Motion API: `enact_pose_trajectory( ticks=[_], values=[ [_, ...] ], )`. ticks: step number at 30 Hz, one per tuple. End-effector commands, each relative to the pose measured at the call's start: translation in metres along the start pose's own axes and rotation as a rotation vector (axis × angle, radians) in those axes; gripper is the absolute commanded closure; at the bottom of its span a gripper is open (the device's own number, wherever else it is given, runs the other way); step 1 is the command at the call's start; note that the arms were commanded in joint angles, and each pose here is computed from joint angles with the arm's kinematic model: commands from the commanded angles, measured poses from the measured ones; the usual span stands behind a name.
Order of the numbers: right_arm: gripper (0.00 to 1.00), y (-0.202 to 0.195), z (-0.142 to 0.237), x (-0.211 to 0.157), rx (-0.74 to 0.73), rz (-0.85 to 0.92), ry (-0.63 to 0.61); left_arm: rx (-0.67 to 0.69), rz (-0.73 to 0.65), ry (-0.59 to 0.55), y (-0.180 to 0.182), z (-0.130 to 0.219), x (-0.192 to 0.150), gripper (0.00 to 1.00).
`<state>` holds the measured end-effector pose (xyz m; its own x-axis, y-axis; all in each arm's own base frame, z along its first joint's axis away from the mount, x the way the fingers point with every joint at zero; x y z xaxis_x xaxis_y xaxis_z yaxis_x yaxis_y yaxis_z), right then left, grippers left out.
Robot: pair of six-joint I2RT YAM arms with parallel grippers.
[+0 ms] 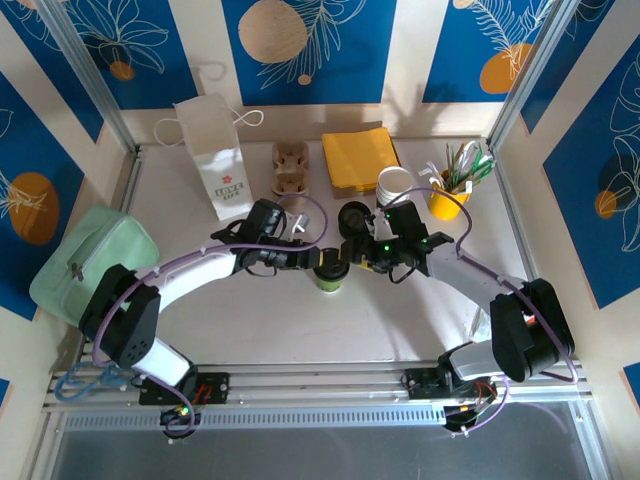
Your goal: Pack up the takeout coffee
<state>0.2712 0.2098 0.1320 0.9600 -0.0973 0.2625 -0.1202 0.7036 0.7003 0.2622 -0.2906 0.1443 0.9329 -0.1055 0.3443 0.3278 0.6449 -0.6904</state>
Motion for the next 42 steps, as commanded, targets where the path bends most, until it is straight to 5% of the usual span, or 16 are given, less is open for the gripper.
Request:
enact_pose_trajectory(
  ticks=[1, 9, 18, 29, 42],
  values=[
    [0.34, 0.014, 0.01, 0.005, -0.008, 0.04, -0.017, 0.001, -0.019, -0.007, -0.01, 0.006, 0.002, 0.61],
    [0.34, 0.034, 0.028, 0.01, 0.006, 0.081, -0.043, 0.012, -0.018, -0.042, -0.016, 0.016, 0.009, 0.57],
    [0.24, 0.065, 0.057, 0.007, -0.009, 0.151, -0.092, 0.163, -0.066, -0.219, -0.013, 0.068, 0.018, 0.4],
    [0.08, 0.069, 0.052, -0.012, -0.494, 0.353, -0.072, 0.354, -0.012, -0.466, 0.024, 0.137, 0.009, 0.3],
    [0.07, 0.07, 0.009, -0.02, -0.622, 0.408, 0.026, 0.383, 0.006, -0.536, 0.033, 0.161, 0.001, 0.27]
  ],
)
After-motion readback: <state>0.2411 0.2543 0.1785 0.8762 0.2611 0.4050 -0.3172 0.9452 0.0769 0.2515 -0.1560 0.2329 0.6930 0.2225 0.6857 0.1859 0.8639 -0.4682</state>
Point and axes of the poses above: each hand's point on the last joint's axis, 136 mm out from that joint toward the fingers, its own z axis back along the fingers, its own y axis along the line the jaws close on, x = y × z, the point moved 2 cm from there along z, back along the fingers, and after that the axes turned 1 degree about z, right-handed, at the moved point
